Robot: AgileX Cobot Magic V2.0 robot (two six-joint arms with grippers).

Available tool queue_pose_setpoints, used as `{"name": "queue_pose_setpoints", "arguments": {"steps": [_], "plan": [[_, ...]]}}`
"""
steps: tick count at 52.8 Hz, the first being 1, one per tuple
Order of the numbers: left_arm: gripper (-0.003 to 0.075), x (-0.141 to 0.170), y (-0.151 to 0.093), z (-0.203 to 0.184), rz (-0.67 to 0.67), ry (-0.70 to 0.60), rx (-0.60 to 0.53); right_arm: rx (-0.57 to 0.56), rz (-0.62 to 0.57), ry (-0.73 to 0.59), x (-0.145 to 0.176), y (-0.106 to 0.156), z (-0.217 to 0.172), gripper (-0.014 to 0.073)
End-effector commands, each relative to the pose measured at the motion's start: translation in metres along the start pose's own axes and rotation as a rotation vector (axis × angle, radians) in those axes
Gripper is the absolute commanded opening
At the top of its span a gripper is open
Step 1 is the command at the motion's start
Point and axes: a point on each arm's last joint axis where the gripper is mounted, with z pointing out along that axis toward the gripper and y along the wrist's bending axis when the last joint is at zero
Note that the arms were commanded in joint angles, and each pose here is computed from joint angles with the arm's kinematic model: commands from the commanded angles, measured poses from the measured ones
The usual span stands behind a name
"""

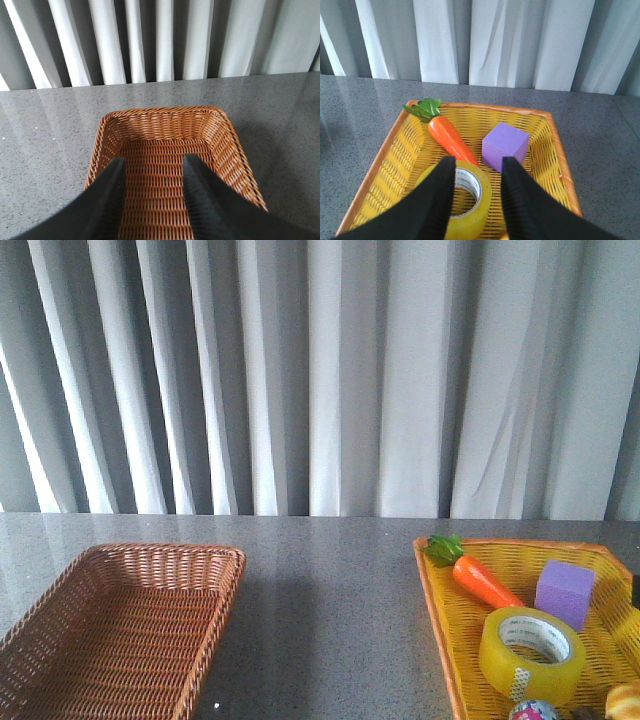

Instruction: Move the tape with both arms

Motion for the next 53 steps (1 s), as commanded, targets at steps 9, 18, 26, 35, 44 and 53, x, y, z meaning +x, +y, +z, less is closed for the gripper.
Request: {"name": "queue_pose_setpoints", "arguments": {"steps": [9, 18, 26, 35, 44, 53], "plan": [[0.0692, -0.019, -0.004, -0.006, -0.09, -0.11, 0.039, -0.021, -0.002, -0.103, -0.018, 0.001, -0.007, 0.0591], [0.0719, -0.011, -0.005, 0.002, -0.101, -0.029, 0.044, -0.029, 0.007, -0.089, -0.019, 0.004, 0.009, 0.0578], [0.0676, 0.001, -0.006, 0.009, -0.106, 0.095, 0.049, 0.053, -0.001, 0.18, -0.017, 0.002, 0.051, 0.0523], [0.0608, 0.008, -0.006, 0.01, -0.103, 0.162, 0.05, 0.136, -0.024, 0.448, -0.02, 0.001, 0.103, 0.0489], [0.0549, 0.009, -0.006, 0.009, -0.097, 0.182, 0.051, 0.126, -0.064, 0.58, -0.029, 0.006, 0.142, 0.0488], [0.0541, 0.011, -0.006, 0.009, -0.083, 0.202, 0.048, 0.105, -0.079, 0.607, -0.023, 0.011, 0.174, 0.0488]]}}
